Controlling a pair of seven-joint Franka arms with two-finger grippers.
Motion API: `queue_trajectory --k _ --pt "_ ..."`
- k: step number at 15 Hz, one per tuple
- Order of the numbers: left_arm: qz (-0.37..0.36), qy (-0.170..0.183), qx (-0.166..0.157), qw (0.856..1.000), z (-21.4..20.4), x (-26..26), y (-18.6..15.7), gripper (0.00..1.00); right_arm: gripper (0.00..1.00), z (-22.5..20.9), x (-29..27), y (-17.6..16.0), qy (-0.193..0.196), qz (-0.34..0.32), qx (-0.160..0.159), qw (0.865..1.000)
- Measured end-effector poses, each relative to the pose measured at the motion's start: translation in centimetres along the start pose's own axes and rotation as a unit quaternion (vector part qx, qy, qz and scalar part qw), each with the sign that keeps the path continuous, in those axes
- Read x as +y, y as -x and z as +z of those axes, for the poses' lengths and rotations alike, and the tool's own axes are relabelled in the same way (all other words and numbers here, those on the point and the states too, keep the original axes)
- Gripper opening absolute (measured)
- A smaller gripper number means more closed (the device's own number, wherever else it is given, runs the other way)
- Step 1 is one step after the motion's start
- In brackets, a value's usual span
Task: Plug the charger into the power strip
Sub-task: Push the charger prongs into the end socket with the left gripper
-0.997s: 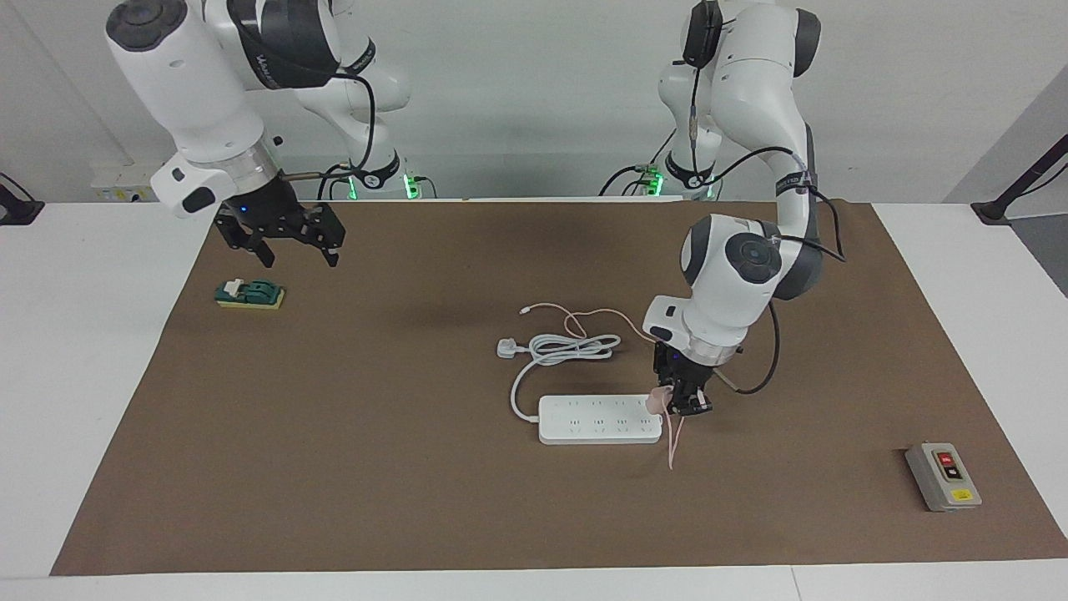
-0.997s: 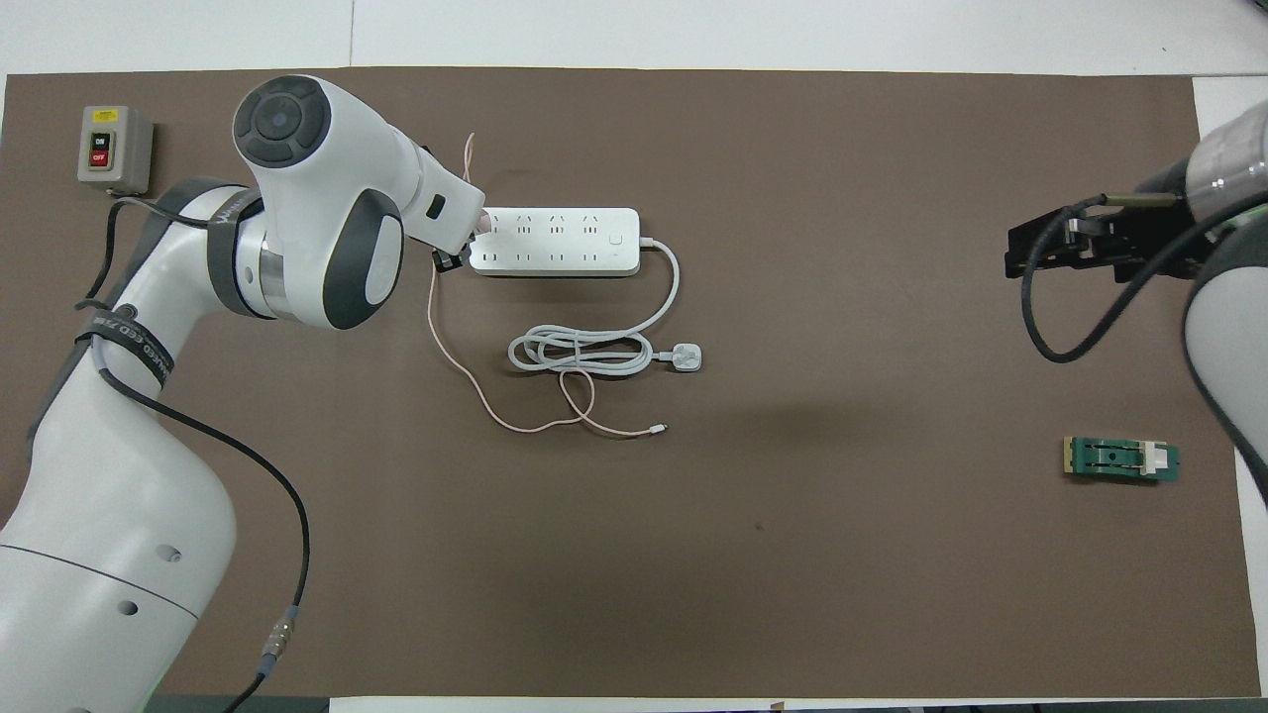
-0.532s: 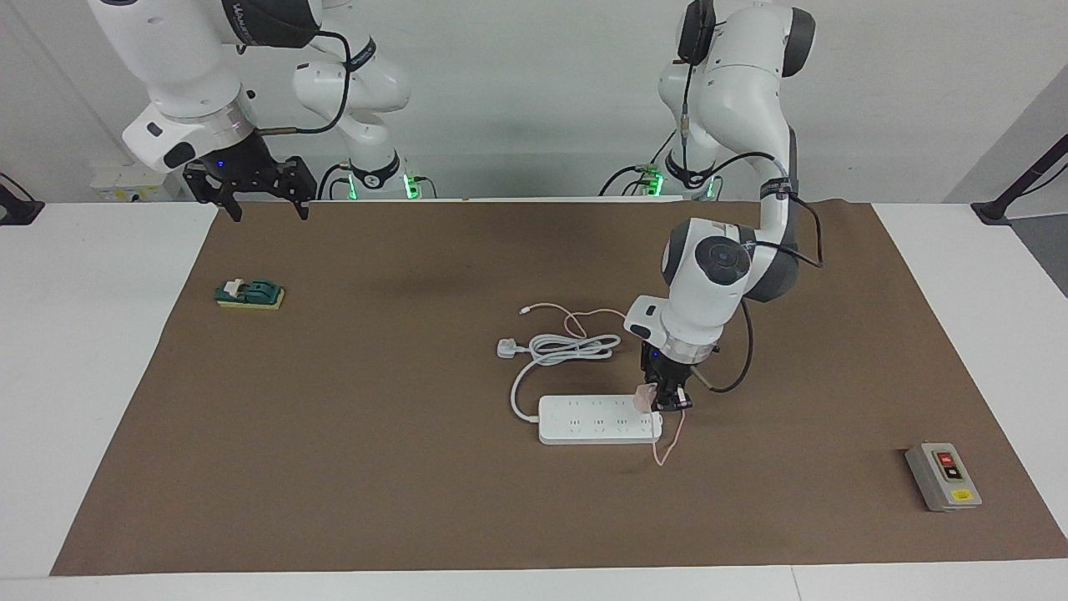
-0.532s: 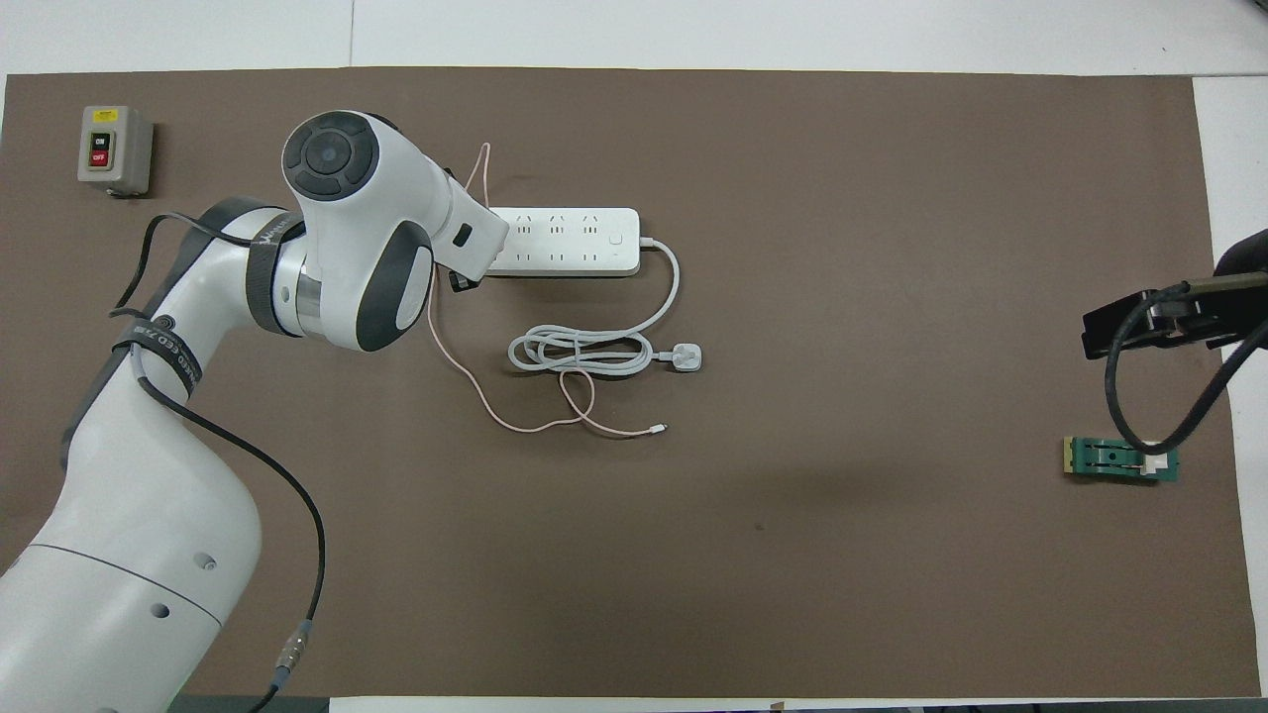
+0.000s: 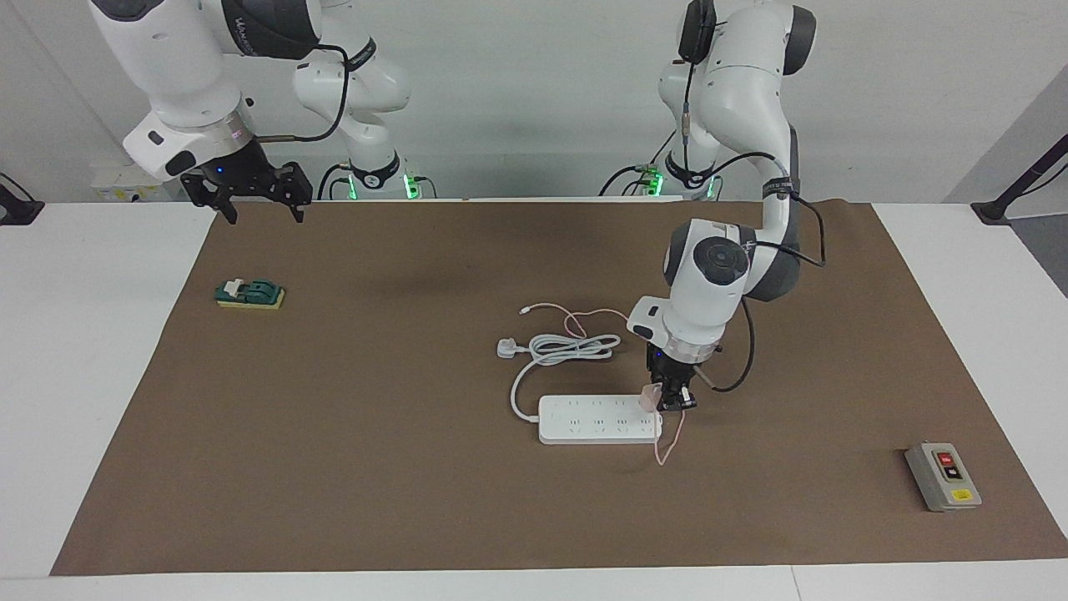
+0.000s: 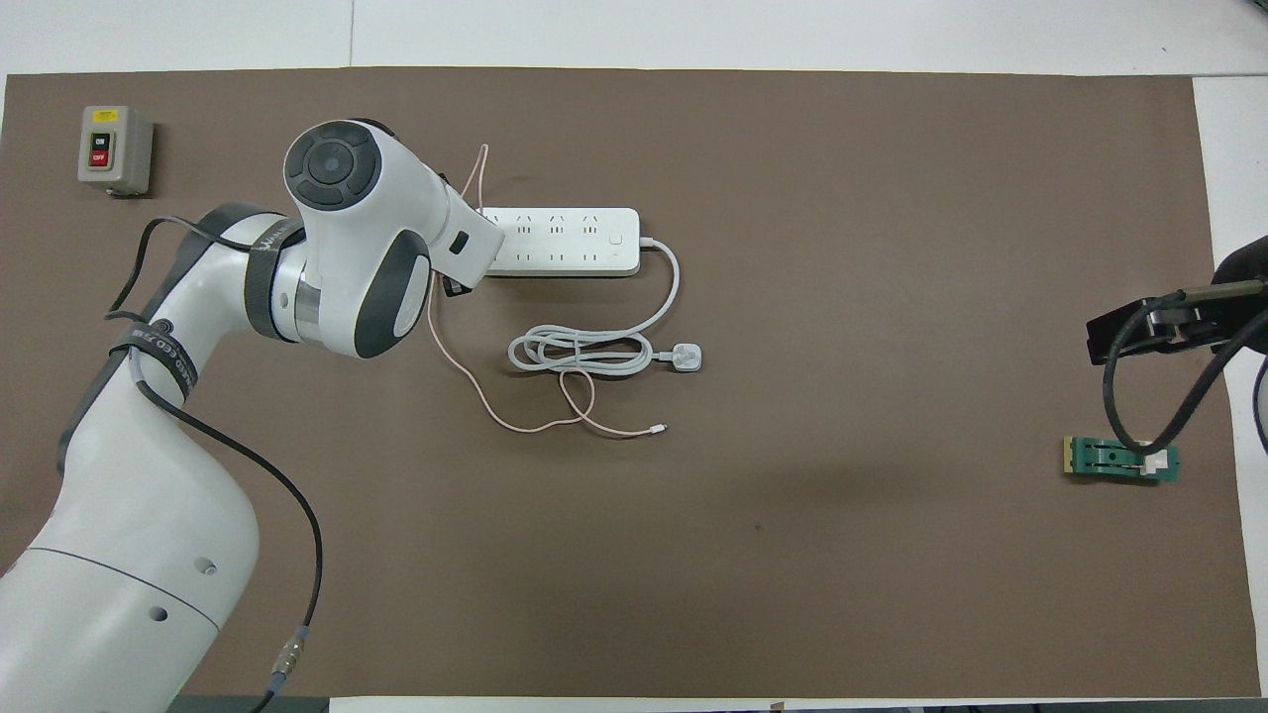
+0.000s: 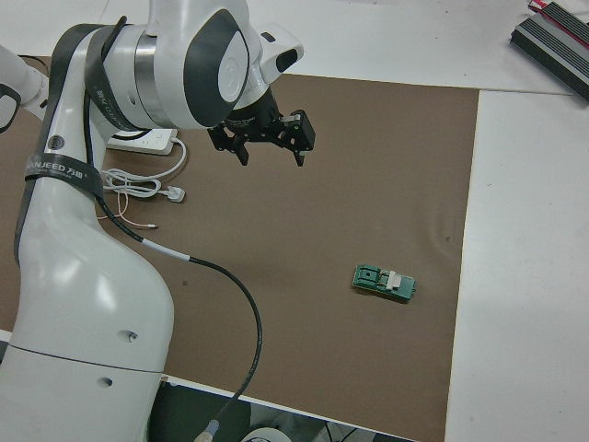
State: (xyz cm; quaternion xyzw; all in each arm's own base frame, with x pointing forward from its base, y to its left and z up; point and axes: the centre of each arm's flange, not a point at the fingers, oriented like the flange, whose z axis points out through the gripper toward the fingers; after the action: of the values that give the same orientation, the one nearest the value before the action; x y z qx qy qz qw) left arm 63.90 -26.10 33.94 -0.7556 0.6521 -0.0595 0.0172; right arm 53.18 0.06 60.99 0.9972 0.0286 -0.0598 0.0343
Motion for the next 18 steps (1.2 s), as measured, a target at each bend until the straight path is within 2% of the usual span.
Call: queue_trajectory --k 6,10,18 --pt "0.001 0.001 0.001 1.0 0.0 0.5 0.0 0.32 1.0 -0.4 0.5 0.0 -0.005 0.006 0.007 1.0" --pt "-0.011 -0.008 0.005 1.0 0.1 1.2 -0.5 0.32 1.0 -0.8 0.2 -0.3 -0.014 0.004 0.025 1.0" --pt "-0.008 -0.012 0.005 1.0 0.2 1.5 -0.5 0.32 1.0 -1.0 -0.3 -0.3 -0.017 0.001 0.027 0.999"
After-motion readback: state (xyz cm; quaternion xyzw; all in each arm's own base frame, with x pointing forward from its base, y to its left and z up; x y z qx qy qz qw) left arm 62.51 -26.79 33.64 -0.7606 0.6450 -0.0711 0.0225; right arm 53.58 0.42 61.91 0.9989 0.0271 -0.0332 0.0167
